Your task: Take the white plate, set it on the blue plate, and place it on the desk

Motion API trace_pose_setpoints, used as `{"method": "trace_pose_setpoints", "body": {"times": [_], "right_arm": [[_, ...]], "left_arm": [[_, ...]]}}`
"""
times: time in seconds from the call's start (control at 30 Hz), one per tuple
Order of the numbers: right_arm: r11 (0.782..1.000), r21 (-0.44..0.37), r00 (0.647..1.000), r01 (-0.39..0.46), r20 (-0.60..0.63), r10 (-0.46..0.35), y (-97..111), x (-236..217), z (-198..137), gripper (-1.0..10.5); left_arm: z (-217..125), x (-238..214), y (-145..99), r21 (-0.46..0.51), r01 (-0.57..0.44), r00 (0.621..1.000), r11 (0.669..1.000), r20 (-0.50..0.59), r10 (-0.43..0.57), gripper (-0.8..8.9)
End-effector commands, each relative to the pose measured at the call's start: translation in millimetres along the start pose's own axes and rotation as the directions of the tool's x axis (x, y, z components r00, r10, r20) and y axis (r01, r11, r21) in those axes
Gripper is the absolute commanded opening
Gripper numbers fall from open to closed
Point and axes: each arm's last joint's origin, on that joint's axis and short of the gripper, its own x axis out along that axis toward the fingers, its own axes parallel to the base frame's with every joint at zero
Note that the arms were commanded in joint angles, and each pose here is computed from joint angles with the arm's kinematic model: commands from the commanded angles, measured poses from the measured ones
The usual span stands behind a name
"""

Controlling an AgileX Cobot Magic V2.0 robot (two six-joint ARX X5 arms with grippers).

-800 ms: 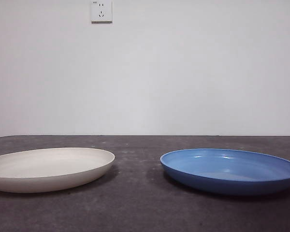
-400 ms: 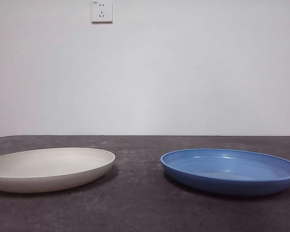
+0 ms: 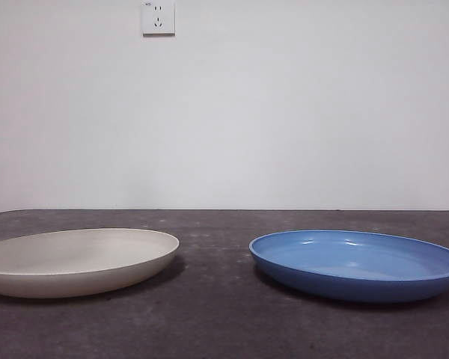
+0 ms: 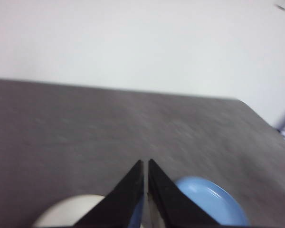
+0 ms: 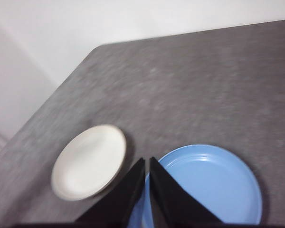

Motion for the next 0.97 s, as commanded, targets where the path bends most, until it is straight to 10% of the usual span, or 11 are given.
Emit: {"method": "trace_pose_setpoints", "body": {"times": [0.03, 0.37, 0.57, 0.97], "right_arm": [[0.997, -0.05, 0.998, -0.053, -0.043, 0.051, 5.4, -1.2, 6.7, 0.1], [0.989, -0.065, 0.989, -0.129, -0.08, 0.124, 8.5, -2.0, 7.9, 0.4], [0.99, -0.058, 0.989, -0.127, -0.081, 0.122, 8.4, -1.9, 7.8, 6.2], [0.991, -0.046, 0.988, -0.128, -0.097, 0.123, 8.2, -2.2, 5.9, 6.7]], "left_arm": [[4.6, 0.9, -5.1, -0.008, 0.096, 0.994, 0.995, -0.044, -0.096, 0.16], [3.3, -4.7, -10.7, 0.008, 0.155, 0.987, 0.988, -0.047, -0.155, 1.53], [3.4, -8.0, -12.0, 0.014, 0.158, 0.987, 0.987, -0.036, -0.158, 5.46], [-8.5, -6.6, -7.3, -0.178, 0.083, 0.974, 0.981, -0.194, -0.117, 5.61]]}}
